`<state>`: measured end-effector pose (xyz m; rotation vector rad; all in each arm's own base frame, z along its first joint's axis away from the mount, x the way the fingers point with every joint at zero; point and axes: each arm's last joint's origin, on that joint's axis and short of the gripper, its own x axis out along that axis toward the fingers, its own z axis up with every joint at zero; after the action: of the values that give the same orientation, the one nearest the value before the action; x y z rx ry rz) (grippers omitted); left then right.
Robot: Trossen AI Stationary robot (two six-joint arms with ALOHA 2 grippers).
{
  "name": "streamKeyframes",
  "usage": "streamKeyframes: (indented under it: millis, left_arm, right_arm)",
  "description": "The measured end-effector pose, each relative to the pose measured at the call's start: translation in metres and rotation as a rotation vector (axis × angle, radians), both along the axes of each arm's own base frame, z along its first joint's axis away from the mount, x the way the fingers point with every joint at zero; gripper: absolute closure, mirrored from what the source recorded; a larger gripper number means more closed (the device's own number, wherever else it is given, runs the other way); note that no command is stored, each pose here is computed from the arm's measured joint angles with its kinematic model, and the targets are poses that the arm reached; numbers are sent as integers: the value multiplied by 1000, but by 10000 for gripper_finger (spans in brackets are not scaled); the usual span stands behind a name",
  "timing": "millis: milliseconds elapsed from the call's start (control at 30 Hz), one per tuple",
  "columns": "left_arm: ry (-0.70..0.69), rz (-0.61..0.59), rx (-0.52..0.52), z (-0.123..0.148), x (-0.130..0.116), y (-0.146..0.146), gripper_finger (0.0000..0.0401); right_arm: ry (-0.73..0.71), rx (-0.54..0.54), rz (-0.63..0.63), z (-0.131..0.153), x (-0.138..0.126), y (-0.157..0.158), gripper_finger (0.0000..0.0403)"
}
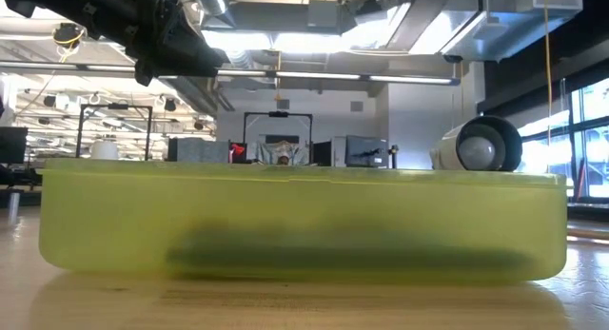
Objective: Pick & place school supplies into a supply box
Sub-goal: Put the pink pencil into the yellow supply box
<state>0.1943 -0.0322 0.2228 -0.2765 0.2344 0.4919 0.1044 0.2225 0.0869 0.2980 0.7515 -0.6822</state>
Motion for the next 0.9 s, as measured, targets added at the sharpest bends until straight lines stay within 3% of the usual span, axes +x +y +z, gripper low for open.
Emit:
streamKeyframes:
  millis: [233, 600, 900]
  left_arm:
    - [-1, 5, 2, 0, 0, 0, 285]
    - [-1, 6, 3, 0, 0, 0, 285]
    - [1, 7, 6, 0, 0, 0, 285]
  right_arm:
    - [48, -9, -15, 7, 1, 5, 399]
    - [13, 12, -25, 10, 1, 6, 400]
    - [-19, -7, -11, 30, -1, 0, 401]
